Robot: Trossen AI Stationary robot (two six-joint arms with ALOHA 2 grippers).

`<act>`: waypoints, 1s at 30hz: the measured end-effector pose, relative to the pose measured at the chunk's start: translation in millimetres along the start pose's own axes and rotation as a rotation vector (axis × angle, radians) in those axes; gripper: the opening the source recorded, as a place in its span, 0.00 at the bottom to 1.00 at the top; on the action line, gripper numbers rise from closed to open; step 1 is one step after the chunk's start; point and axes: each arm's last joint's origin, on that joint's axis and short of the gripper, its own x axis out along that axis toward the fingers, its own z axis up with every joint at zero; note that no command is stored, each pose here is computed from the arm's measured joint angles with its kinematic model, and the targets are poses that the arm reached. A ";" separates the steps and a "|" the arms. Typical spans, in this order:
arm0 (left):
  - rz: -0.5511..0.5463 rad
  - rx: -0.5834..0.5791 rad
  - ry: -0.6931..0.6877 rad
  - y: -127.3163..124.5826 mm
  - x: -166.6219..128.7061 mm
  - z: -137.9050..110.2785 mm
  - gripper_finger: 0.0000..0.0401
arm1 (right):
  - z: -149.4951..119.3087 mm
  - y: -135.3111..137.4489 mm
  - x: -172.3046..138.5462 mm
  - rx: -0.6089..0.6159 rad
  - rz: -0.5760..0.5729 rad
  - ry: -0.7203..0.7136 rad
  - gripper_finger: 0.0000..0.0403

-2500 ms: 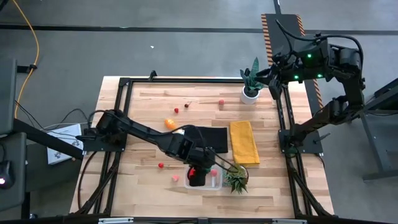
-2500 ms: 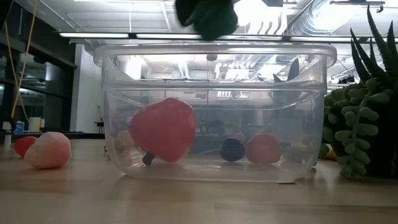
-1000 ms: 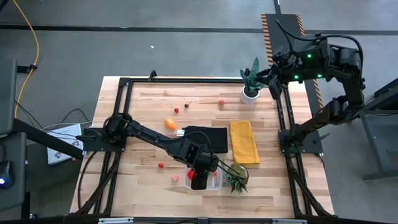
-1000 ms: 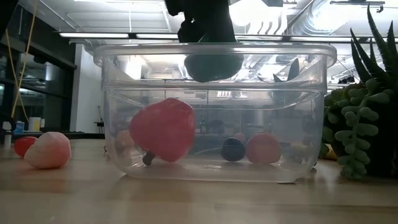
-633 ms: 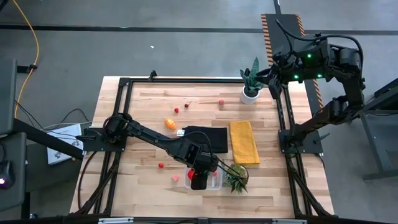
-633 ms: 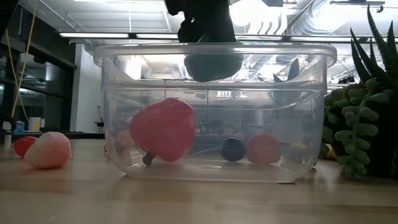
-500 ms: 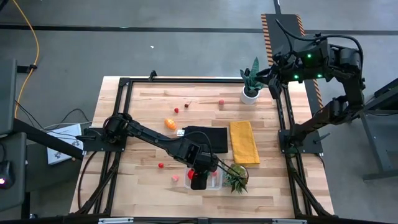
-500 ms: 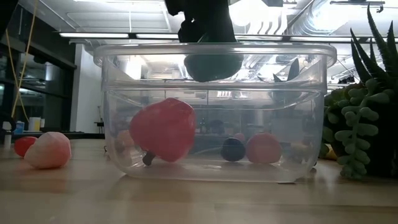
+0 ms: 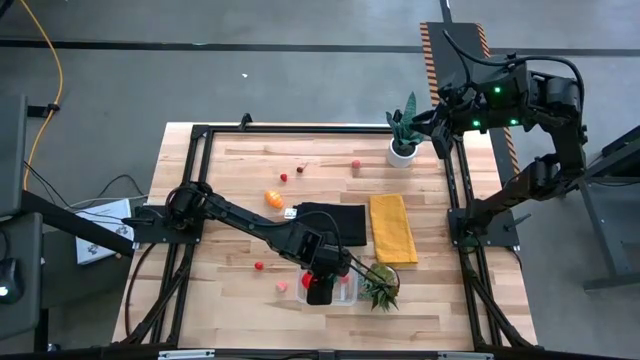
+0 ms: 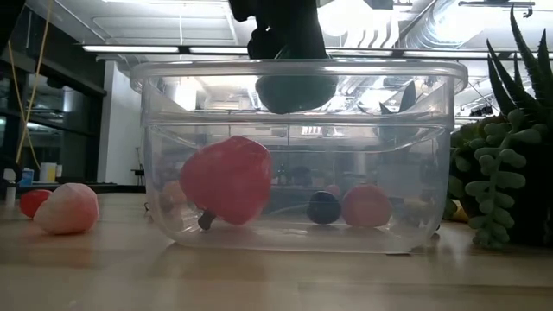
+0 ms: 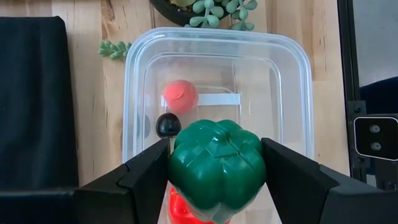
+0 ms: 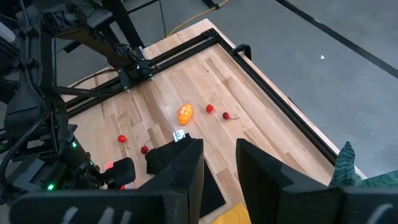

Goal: Pick and placing Produce into tupperware
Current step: Put the bell pepper into the transparent bin

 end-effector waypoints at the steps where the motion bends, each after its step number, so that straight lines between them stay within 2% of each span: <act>1: 0.000 0.000 0.000 0.0 0.0 0.0 0.57 | 0.0 0.0 0.0 0.000 0.000 0.000 0.21; 15: 0.004 0.005 -0.001 0.1 0.0 0.0 0.57 | 0.0 0.0 0.0 0.000 0.000 0.000 0.21; 25: 0.004 -0.002 0.090 1.5 19.7 -7.5 0.57 | 0.0 0.0 -0.1 -0.001 0.000 0.000 0.21; 30: -0.001 0.000 0.071 0.6 19.0 -5.6 0.57 | 0.0 0.0 0.0 -0.008 0.000 -0.001 0.21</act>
